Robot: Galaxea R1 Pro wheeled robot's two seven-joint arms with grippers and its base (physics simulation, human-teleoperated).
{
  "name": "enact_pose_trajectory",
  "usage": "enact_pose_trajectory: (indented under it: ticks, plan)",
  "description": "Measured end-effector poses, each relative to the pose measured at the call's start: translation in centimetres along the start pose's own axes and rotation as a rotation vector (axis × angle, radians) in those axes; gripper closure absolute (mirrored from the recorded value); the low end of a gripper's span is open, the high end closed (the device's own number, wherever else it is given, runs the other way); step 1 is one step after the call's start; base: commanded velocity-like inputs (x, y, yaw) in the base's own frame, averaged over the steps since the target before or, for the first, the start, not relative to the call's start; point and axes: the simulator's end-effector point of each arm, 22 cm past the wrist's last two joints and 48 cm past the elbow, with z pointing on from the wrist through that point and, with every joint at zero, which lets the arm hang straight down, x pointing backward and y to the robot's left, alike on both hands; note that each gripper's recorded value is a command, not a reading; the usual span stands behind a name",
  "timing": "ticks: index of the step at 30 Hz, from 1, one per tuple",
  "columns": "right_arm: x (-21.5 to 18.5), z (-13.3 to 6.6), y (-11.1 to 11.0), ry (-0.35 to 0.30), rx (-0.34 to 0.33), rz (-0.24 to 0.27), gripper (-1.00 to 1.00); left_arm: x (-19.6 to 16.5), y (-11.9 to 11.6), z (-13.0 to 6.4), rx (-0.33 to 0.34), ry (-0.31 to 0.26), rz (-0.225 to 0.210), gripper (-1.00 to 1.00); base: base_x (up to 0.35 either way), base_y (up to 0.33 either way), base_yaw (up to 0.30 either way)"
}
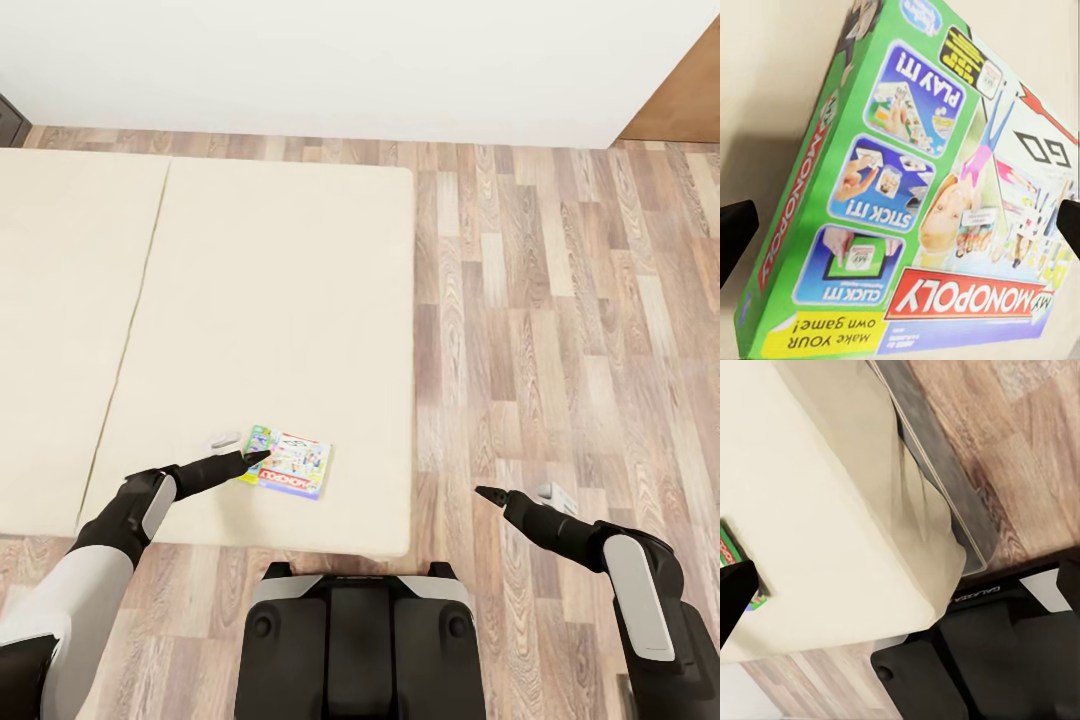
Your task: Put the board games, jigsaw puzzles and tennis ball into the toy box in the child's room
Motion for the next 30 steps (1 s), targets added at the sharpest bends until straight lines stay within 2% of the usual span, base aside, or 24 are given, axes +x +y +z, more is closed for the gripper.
enact_pose_trajectory:
  ticks: [12, 30]
  plan:
    - [0.02, 0.00, 0.01, 0.000, 0.000, -0.001, -1.00, 0.01, -0.01, 0.00, 0.000, 0.000, 0.001, -1.00, 0.000, -0.213, 0.000]
    - [0.11, 0.12, 0.19, -0.001, -0.004, 0.003, -1.00, 0.03, -0.04, 0.01, 0.001, 0.001, 0.001, -1.00, -0.016, -0.092, 0.000]
